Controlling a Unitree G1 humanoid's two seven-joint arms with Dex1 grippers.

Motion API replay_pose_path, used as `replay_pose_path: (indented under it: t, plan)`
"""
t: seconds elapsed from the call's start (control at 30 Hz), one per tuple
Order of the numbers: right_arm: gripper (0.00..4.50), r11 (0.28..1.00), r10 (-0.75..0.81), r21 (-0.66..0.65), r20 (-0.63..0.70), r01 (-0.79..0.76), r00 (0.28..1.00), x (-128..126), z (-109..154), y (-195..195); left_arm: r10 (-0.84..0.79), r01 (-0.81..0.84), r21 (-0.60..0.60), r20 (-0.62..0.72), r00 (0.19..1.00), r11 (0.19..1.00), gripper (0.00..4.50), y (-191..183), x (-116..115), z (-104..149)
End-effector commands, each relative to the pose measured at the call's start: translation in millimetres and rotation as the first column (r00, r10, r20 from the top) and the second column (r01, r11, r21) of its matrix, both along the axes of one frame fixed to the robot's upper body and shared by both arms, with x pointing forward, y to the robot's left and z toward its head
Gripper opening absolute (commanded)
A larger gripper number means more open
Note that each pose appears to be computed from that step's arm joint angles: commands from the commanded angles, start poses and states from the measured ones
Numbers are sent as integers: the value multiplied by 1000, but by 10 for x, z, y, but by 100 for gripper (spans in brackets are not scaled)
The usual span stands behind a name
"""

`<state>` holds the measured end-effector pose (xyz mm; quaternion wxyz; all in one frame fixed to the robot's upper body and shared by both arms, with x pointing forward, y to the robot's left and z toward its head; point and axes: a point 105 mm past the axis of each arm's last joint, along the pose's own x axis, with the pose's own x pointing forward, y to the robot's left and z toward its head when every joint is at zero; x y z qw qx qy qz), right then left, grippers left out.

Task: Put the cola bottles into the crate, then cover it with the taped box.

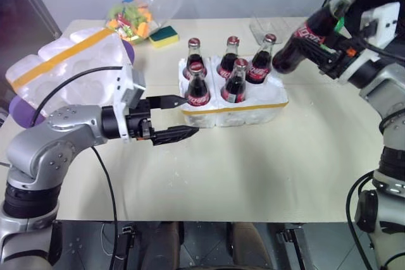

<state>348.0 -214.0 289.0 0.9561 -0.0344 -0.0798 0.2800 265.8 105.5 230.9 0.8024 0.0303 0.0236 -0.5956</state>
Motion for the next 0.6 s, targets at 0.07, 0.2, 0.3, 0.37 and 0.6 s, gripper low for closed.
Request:
replay_pose_path:
  t: [0.07,0.2,0.3,0.37,0.6]
  plan:
    - [261,996,46,-78,15,-44,999,-122,5,145,19,-18,-13,51,999,1000,450,25,9,90]
    - [261,994,20,-107,-16,-21,1000,-32,-132,171,28,-27,-12,55,998,1000,450,37,14,97]
    - [261,986,53,-152,-58,-62,997,-15,-261,231,32,-31,-12,59,998,999,450,39,17,105]
    - [261,980,54,-183,-113,-74,992,23,-395,240,39,-39,-8,64,997,999,450,45,26,107]
    - [446,972,-4,-230,-212,-46,977,189,-694,195,72,-72,0,72,995,997,450,86,66,92]
